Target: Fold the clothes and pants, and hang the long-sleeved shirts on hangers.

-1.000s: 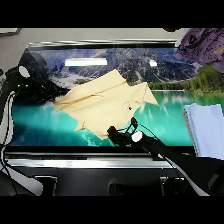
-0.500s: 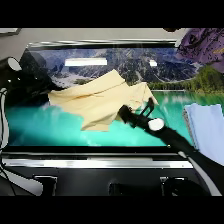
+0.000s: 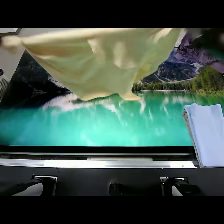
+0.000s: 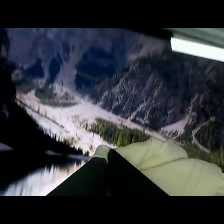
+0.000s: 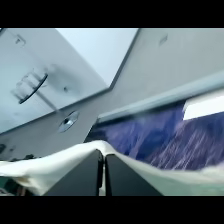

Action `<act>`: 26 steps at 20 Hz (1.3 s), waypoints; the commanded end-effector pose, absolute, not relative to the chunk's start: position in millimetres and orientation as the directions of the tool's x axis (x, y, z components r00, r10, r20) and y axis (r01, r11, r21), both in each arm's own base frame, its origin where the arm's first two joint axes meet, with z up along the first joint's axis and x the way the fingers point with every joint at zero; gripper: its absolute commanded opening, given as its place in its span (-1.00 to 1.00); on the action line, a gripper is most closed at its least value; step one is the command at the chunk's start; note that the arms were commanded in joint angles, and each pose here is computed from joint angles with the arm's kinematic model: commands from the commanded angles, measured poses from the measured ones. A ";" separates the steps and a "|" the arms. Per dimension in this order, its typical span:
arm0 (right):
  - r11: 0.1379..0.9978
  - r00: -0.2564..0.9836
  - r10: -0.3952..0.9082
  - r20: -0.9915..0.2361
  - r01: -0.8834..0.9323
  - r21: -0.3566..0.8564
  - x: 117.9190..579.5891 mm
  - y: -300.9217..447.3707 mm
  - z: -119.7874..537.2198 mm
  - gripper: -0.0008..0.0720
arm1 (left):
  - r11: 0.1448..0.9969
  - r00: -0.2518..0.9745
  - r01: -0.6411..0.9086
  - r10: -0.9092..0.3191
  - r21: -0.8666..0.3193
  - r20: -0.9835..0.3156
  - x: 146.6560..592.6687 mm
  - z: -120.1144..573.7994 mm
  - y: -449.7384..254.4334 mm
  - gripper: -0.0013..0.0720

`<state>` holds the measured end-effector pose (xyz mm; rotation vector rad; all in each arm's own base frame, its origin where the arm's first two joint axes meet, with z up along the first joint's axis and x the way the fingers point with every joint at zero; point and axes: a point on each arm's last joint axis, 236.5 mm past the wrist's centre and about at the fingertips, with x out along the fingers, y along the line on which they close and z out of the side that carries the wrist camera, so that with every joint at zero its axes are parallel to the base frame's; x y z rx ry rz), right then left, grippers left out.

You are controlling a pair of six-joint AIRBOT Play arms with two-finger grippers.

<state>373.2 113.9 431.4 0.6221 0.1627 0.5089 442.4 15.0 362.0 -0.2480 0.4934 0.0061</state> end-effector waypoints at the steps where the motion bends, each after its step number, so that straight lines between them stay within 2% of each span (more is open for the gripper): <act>1: 0.824 0.907 0.416 0.065 -0.407 0.395 297.4 91.6 505.8 -0.91 | 0.970 0.985 -0.066 0.025 -0.236 -0.173 345.6 472.1 19.5 -0.93; 4: 0.844 0.921 0.362 0.145 -0.390 0.368 255.0 82.6 532.8 -0.91 | 0.973 0.999 -0.032 0.028 -0.226 -0.021 276.3 517.7 11.4 -0.93; 6: 0.853 0.932 0.327 0.159 -0.363 0.376 246.8 75.0 536.8 -0.91 | 0.973 0.999 -0.020 0.029 -0.229 0.038 247.8 533.1 8.3 -0.93; 9: 0.867 0.950 0.291 0.110 -0.311 0.389 268.1 65.2 523.9 -0.91 | 0.969 0.998 -0.047 0.056 -0.243 0.031 248.3 530.1 14.7 -0.93; 11: 0.855 0.955 0.298 0.000 -0.267 0.444 311.1 63.5 492.4 -0.91 | 0.950 0.995 -0.090 0.075 -0.298 -0.063 279.7 499.6 23.0 -0.93; 13: 0.850 0.936 0.316 -0.156 -0.206 0.485 368.4 63.7 440.8 -0.91 | 0.940 0.971 -0.140 0.068 -0.312 -0.231 330.2 440.4 27.9 -0.93; 16: 0.839 0.851 0.357 -0.385 -0.112 0.532 470.7 77.8 330.0 -0.91 | 0.927 0.860 -0.233 0.055 -0.295 -0.508 413.5 313.8 37.7 -0.93; 19: 0.835 0.773 0.377 -0.510 -0.046 0.548 557.7 104.0 209.6 -0.91 | 0.905 0.716 -0.322 0.040 -0.279 -0.696 479.1 180.7 45.8 -0.93; 22: 0.818 0.716 0.382 -0.584 0.032 0.574 603.5 130.7 106.4 -0.91 | 0.879 0.616 -0.390 0.028 -0.274 -0.787 526.1 74.3 49.9 -0.93; 26: 0.817 0.612 0.402 -0.681 0.096 0.569 609.4 167.0 8.8 -0.91 | 0.884 0.543 -0.396 0.008 -0.248 -0.840 549.2 -9.2 39.8 -0.93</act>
